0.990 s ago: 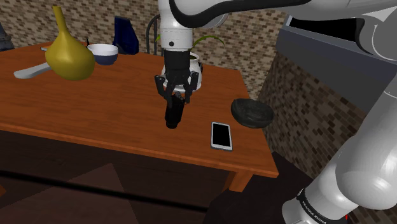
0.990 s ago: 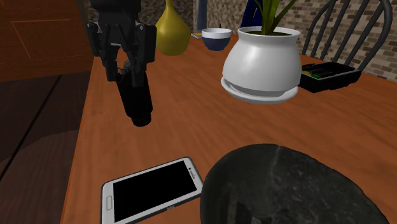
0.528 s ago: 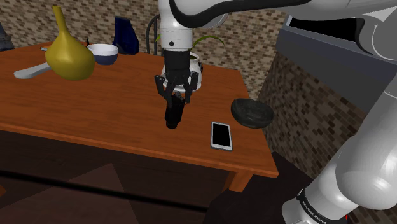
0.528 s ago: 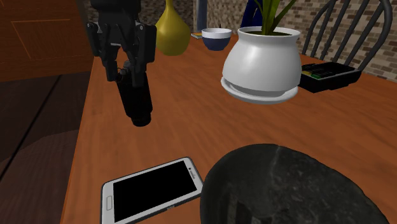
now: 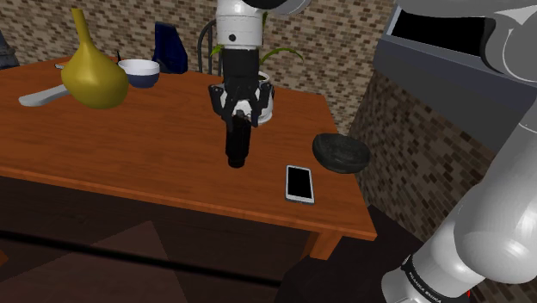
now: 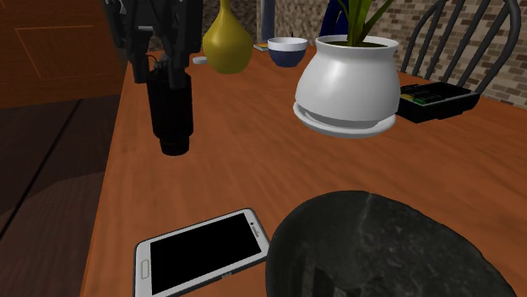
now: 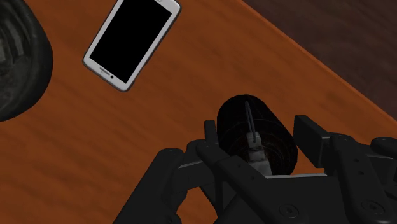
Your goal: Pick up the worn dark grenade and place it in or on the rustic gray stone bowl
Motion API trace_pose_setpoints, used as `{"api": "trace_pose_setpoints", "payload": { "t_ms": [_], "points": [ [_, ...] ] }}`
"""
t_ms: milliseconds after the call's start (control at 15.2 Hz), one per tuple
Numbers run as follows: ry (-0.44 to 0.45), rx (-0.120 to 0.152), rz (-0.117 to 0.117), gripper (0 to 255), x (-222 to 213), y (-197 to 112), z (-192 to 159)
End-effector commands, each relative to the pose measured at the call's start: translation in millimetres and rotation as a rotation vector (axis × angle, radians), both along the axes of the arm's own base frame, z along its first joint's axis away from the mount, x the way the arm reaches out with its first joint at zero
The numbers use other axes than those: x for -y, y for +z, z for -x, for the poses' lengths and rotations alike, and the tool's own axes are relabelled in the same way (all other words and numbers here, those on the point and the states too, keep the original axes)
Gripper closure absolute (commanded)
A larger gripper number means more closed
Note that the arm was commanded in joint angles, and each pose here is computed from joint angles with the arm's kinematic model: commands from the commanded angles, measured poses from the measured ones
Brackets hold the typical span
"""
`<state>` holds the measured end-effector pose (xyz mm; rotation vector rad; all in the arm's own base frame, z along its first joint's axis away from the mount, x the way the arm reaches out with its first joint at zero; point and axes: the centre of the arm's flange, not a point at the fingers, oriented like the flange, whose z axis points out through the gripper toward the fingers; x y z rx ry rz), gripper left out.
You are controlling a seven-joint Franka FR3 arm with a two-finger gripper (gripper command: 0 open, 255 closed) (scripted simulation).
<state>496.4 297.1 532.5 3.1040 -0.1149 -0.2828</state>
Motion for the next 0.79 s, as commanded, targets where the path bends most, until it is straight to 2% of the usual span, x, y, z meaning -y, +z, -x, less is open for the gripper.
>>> {"api": "trace_pose_setpoints", "payload": {
  "t_ms": [0,726],
  "points": [
    [0.0,0.0,0.0,255,1,11,0],
    [0.0,0.0,0.0,255,1,69,0]
  ]
}}
